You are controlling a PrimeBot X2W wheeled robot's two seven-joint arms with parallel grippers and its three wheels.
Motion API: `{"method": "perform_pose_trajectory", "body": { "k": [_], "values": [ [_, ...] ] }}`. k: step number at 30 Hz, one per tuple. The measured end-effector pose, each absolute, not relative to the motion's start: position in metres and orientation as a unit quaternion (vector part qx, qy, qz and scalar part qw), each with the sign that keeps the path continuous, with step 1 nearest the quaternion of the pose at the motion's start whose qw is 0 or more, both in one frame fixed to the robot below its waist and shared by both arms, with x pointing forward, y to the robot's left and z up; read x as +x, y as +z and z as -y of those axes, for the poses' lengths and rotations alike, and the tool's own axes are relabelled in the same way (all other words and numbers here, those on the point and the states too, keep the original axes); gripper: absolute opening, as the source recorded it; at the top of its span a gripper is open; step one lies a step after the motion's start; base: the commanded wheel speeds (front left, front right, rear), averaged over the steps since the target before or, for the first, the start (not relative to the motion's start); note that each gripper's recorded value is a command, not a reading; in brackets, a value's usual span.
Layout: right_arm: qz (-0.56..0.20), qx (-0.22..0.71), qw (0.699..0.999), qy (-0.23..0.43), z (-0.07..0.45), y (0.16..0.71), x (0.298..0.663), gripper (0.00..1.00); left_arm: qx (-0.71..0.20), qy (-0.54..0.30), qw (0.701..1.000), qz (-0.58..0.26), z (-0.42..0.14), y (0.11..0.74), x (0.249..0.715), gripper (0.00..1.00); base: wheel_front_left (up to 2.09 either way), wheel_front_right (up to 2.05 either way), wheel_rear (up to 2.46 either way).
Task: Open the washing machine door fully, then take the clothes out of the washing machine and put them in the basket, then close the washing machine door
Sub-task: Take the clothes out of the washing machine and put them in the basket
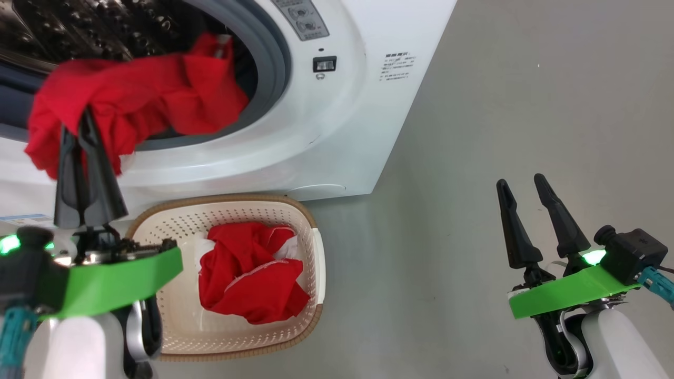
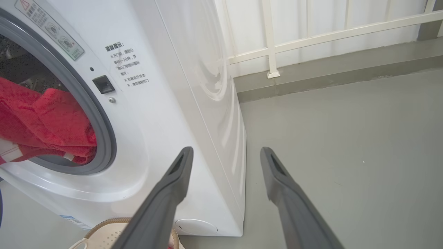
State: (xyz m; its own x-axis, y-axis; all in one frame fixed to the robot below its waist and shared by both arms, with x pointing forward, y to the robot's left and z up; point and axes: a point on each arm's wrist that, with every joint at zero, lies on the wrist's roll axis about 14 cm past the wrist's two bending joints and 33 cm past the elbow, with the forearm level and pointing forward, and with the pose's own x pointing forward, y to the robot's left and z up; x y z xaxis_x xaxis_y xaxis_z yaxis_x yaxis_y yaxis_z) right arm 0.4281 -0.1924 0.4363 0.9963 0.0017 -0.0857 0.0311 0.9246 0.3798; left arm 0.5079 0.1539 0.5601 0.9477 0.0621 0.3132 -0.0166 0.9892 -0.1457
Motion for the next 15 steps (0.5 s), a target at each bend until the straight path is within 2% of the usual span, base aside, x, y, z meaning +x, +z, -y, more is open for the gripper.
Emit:
{"method": "perform_pose_trajectory", "body": {
  "k": [8, 15],
  "values": [
    [-0.045, 0.194, 0.98, -0.008, 0.192, 0.434, 0.428, 1.0, -0.069, 0.013, 0.975, 0.212, -0.146, 0.592, 0.5, 0.0, 0.0, 0.0, 0.0],
    [-0.047, 0.193, 0.98, -0.012, 0.195, 0.433, 0.427, 1.0, -0.067, 0.01, 0.989, 0.134, -0.141, 0.541, 0.501, 0.0, 0.0, 0.0, 0.0]
  ]
}}
